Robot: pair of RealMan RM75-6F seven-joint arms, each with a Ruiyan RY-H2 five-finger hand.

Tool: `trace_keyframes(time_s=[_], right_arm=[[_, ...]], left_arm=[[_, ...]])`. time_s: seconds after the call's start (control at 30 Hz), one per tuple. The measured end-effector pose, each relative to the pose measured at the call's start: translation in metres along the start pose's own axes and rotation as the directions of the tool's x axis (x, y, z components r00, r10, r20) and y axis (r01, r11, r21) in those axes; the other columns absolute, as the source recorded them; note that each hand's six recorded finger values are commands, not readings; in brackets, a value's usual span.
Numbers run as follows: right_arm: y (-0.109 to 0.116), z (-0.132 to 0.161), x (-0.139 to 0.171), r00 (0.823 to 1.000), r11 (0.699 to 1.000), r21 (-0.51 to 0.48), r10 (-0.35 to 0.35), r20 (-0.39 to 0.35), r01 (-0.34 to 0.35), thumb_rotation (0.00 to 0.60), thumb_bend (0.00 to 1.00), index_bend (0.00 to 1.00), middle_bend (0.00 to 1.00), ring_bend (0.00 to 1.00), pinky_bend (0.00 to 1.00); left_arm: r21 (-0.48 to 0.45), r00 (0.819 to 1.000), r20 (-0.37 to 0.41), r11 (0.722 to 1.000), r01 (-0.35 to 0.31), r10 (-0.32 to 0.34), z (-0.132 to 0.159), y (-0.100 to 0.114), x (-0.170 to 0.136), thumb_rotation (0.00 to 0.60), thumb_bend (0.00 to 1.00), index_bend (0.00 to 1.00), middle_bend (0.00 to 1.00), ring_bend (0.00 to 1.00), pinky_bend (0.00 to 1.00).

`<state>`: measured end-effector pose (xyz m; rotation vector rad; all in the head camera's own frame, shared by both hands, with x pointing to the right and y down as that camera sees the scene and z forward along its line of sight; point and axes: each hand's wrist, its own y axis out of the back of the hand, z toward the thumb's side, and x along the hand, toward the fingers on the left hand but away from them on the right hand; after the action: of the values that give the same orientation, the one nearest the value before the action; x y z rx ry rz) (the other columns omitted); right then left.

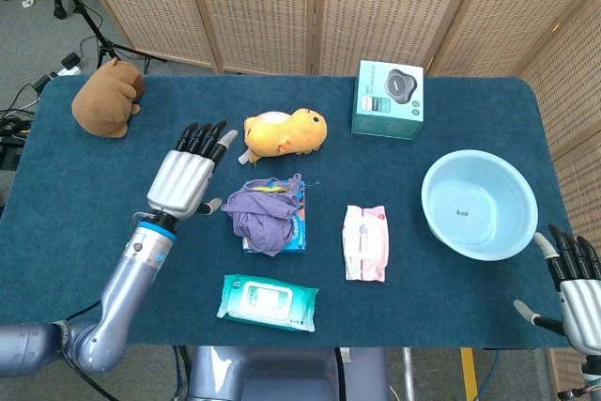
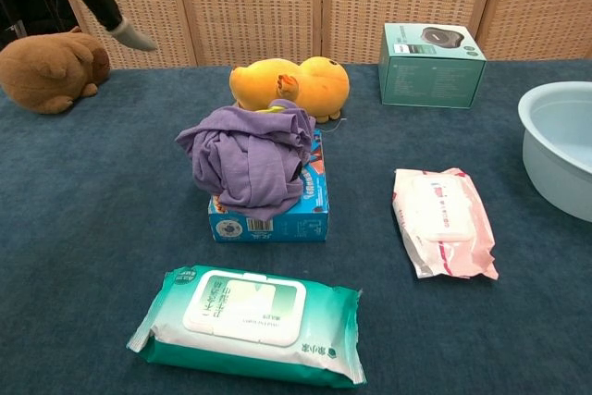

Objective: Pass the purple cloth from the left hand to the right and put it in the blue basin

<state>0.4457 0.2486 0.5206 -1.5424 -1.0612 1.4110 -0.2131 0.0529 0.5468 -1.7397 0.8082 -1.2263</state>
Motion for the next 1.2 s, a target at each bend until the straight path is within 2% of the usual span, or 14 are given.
trace_keyframes(time_s=[0.13, 0.23, 0.43, 0.67, 0.87, 1.07, 1.2], right_arm=[[-0.002, 0.001, -0.002, 1.000, 1.000, 0.012, 0.003, 0.001, -0.003, 0.600, 0.00, 0.00, 0.00, 0.00, 0.00], [-0.004, 0.003, -0.004, 1.000, 1.000, 0.029, 0.001, 0.002, -0.001, 0.600, 0.00, 0.00, 0.00, 0.00, 0.00], [-0.016, 0.007, -0.012, 1.000, 0.998, 0.065, 0.020, 0.019, -0.021, 0.600, 0.00, 0.00, 0.00, 0.00, 0.00], [-0.016, 0.026, -0.020, 1.000, 0.995, 0.100, 0.024, 0.008, -0.025, 0.600, 0.00, 0.00, 0.00, 0.00, 0.00], [-0.002, 0.053, -0.034, 0.999, 0.997, 0.068, 0.036, -0.034, -0.033, 0.600, 0.00, 0.00, 0.00, 0.00, 0.00], [0.027, 0.101, -0.064, 0.990, 0.996, 0.000, 0.086, -0.116, -0.086, 0.600, 0.00, 0.00, 0.00, 0.00, 0.00], [0.039, 0.126, -0.087, 0.984, 0.992, 0.005, 0.127, -0.124, -0.127, 0.600, 0.00, 0.00, 0.00, 0.00, 0.00]], left_arm=[[-0.048, 0.998, -0.040, 0.998, -0.041, 0.039, -0.035, 0.018, -0.026, 0.600, 0.17, 0.00, 0.00, 0.00, 0.00], [-0.048, 0.996, -0.077, 0.998, -0.049, 0.045, -0.065, 0.018, -0.054, 0.600, 0.17, 0.00, 0.00, 0.00, 0.00], [-0.072, 0.983, -0.181, 0.997, -0.040, 0.027, -0.121, -0.011, -0.125, 0.600, 0.17, 0.00, 0.00, 0.00, 0.00], [-0.007, 0.966, -0.257, 0.999, -0.037, 0.034, -0.172, -0.048, -0.174, 0.600, 0.18, 0.00, 0.00, 0.00, 0.00], [0.019, 0.958, -0.287, 1.000, -0.008, 0.013, -0.184, -0.079, -0.195, 0.600, 0.18, 0.00, 0.00, 0.00, 0.00], [0.009, 0.955, -0.296, 1.000, -0.023, 0.025, -0.190, -0.083, -0.193, 0.600, 0.18, 0.00, 0.00, 0.00, 0.00], [0.002, 0.949, -0.313, 0.999, -0.046, 0.044, -0.198, -0.081, -0.191, 0.600, 0.18, 0.00, 0.00, 0.00, 0.00]])
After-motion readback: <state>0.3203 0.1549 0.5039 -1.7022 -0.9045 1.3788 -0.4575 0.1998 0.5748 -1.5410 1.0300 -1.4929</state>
